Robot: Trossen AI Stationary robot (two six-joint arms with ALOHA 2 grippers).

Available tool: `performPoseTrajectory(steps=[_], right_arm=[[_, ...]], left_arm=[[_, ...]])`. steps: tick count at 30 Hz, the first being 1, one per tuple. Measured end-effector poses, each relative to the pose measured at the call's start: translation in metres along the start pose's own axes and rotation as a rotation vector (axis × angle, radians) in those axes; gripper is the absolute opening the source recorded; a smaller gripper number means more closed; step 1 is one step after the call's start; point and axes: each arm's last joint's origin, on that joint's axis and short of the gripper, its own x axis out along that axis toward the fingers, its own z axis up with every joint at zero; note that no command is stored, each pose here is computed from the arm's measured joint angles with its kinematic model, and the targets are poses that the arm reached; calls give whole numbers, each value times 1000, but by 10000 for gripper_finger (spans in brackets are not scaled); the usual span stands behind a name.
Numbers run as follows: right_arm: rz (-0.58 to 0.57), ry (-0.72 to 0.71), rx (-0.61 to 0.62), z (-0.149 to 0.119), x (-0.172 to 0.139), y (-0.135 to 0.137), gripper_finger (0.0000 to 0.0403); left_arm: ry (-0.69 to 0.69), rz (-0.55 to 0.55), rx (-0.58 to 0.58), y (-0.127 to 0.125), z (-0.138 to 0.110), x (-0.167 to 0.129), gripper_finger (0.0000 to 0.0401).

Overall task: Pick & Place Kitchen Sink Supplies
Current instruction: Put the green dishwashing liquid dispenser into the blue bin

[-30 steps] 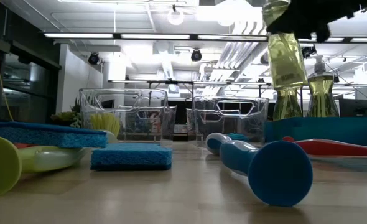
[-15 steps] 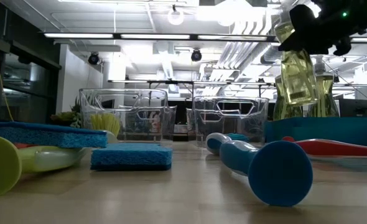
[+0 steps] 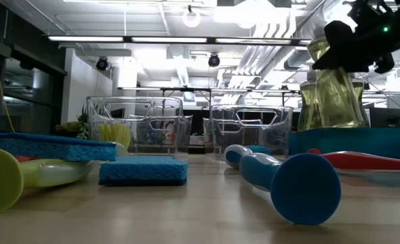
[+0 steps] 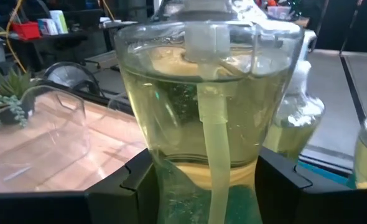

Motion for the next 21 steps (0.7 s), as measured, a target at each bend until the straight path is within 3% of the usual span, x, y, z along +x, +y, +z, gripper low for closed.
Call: performPoseTrajectory(steps=[11,21], right_arm=[[-9,10,-80,-8,1,1,186],[-58,-57,8,-44,7,-3,186]], left_arm=[[0,15,30,-16,8,-6,366],[-2,29,30,-17,9,-7,366]])
